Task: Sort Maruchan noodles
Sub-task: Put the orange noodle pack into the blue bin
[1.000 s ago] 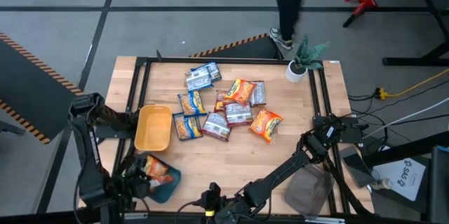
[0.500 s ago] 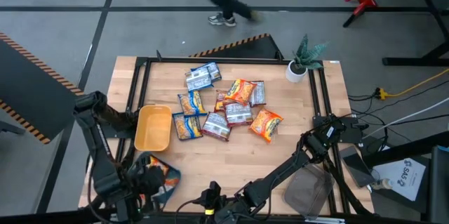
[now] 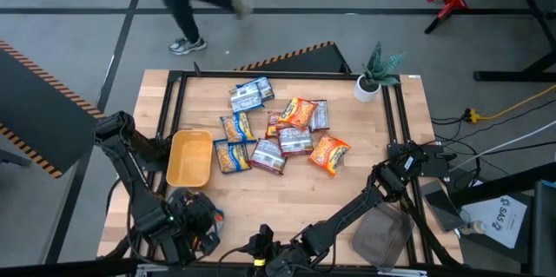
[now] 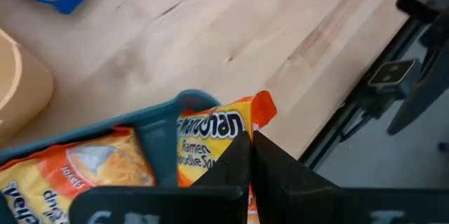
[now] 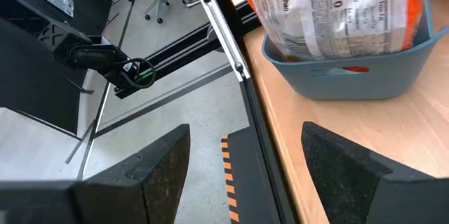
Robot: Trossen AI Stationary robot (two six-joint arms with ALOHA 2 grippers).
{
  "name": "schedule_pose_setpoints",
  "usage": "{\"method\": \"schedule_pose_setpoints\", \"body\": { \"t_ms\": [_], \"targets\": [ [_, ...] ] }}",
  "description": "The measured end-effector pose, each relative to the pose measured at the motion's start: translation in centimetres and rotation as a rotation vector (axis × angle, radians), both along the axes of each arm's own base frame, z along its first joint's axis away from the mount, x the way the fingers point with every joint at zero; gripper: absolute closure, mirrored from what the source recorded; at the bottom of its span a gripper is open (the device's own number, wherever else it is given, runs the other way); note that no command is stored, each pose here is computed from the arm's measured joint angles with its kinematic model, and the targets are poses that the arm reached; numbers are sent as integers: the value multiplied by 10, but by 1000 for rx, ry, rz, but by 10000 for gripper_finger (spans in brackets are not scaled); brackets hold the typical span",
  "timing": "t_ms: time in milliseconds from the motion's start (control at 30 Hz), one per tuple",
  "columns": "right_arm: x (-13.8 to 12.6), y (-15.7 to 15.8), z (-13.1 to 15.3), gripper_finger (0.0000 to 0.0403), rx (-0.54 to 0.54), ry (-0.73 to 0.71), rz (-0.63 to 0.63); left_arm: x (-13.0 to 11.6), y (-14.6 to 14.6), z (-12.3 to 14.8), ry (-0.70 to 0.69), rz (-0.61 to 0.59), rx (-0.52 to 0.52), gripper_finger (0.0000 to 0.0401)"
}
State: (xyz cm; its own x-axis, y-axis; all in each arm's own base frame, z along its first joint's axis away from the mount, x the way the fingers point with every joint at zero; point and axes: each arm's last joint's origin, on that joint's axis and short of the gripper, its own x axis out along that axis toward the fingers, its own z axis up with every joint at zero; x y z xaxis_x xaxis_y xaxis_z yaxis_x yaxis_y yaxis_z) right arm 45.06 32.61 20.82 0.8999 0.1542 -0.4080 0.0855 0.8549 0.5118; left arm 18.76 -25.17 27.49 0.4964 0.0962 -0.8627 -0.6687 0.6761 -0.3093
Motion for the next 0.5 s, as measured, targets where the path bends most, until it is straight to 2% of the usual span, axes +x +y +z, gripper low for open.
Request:
{"method": "schedule_pose_setpoints", "body": {
  "t_ms": [300,500],
  "targets": [
    [0,0,0,143,-5,0,-7,-2,3,-9,2,78,-3,398],
    [0,-1,0,143,-11,0,-17,-2,3,-10,5,3,34,354]
  ]
}}
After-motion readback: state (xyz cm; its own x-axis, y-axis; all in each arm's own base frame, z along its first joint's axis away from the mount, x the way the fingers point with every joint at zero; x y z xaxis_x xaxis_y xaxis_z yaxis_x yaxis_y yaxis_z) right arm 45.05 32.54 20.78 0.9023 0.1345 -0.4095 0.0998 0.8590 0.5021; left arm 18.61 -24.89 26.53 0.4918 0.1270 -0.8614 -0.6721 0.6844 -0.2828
